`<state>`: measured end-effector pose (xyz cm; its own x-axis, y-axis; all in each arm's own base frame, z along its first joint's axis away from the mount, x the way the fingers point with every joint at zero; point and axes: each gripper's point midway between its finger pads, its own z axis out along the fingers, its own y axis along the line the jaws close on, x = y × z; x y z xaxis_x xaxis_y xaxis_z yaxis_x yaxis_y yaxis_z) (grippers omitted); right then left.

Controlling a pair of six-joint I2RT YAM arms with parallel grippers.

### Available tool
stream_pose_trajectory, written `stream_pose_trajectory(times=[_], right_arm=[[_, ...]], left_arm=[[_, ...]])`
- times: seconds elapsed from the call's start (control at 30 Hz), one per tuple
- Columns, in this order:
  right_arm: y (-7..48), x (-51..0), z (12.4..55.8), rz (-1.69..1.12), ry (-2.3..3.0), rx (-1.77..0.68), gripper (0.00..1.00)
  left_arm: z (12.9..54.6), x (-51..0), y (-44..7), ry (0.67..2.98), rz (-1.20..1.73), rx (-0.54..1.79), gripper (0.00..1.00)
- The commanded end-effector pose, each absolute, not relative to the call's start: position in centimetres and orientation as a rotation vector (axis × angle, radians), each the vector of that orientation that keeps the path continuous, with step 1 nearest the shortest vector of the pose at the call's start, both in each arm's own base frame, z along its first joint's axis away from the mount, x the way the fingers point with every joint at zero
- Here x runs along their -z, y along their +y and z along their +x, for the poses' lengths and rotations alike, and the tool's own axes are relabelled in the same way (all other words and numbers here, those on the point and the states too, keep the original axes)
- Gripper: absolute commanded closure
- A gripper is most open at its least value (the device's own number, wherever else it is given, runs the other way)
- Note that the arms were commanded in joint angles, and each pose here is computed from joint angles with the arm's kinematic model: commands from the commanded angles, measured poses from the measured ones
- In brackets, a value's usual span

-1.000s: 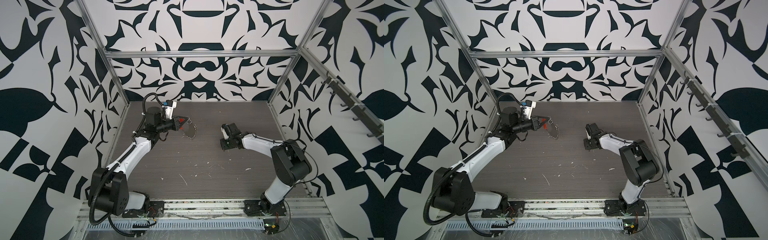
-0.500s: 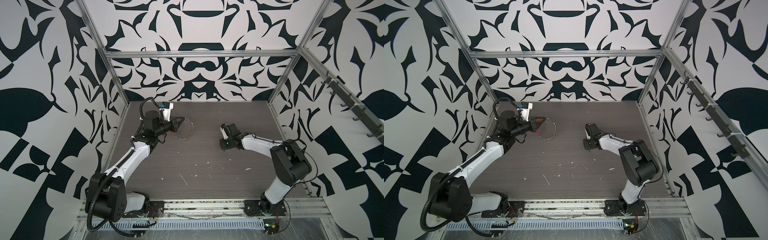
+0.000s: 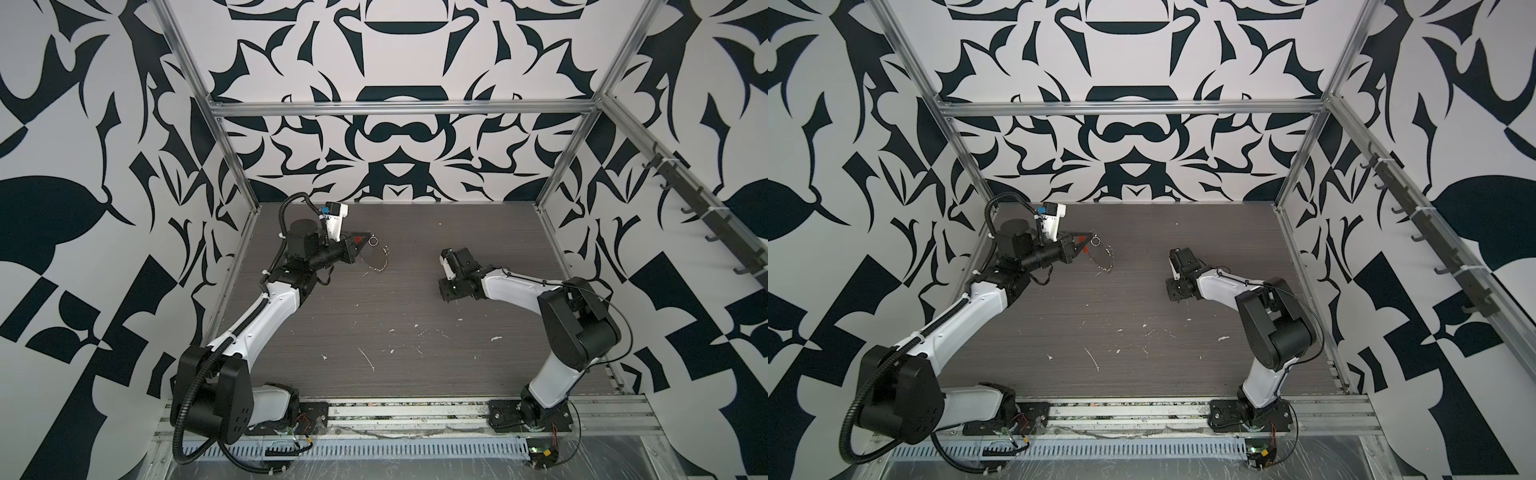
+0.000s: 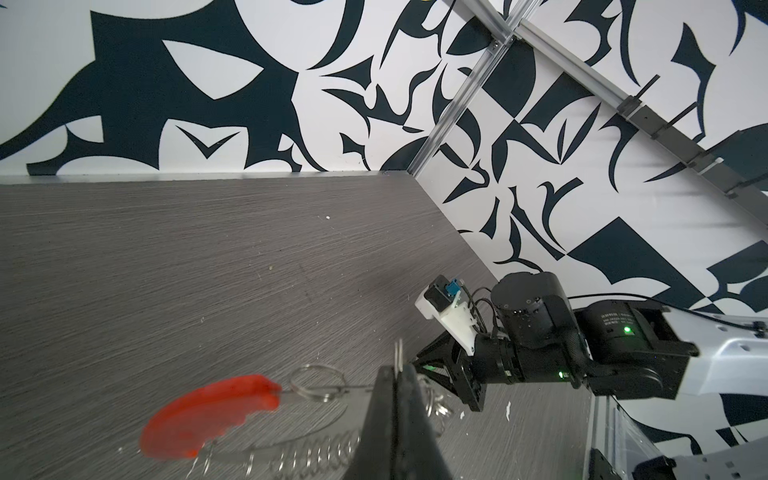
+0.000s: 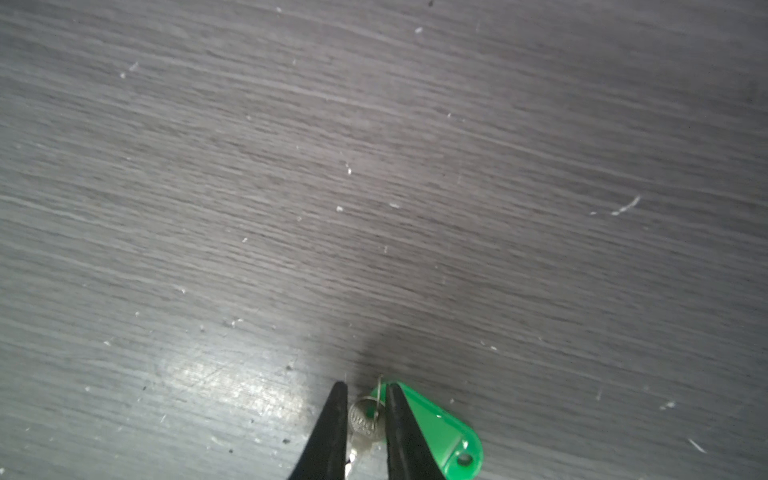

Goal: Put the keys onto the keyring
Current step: 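Grasp the green-tag key with the right gripper while the left holds the keyring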

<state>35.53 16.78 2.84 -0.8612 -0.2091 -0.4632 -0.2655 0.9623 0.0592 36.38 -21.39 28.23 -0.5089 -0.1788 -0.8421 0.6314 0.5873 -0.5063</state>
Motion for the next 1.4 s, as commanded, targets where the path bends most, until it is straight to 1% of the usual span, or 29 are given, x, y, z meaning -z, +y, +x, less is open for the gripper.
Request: stream_pose_trajectory(times=[0.0,0.27,0.43,0.53,0.77,1.37], right_arm=[[16.6,-2.6,35.3,-0.360,2.648,-0.138,0.79],[16.5,-2.5,35.2,-0.355,2.648,-0.127,0.79],[16.6,-2.4,35.1,-0.364,2.653,-0.129,0.83],[16.6,-2.6,34.9,-0.365,2.652,-0.125,0.84],[16.4,-3.2,34.8,-0.368,2.644,-0.115,0.79],[16.3,-3.7,34.4,-0.381,2.631,-0.095,0.79]], left_arm=[[35.9,-30.9,-21.9,1.781,0.414,1.071,1.00],[35.7,-31.1,-22.0,1.785,0.430,1.080,1.00],[35.6,-31.3,-22.0,1.780,0.436,1.080,1.00],[35.5,-31.3,-22.0,1.780,0.441,1.080,1.00],[35.4,-31.3,-22.0,1.780,0.448,1.079,1.00],[35.1,-31.3,-22.0,1.783,0.460,1.076,1.00]])
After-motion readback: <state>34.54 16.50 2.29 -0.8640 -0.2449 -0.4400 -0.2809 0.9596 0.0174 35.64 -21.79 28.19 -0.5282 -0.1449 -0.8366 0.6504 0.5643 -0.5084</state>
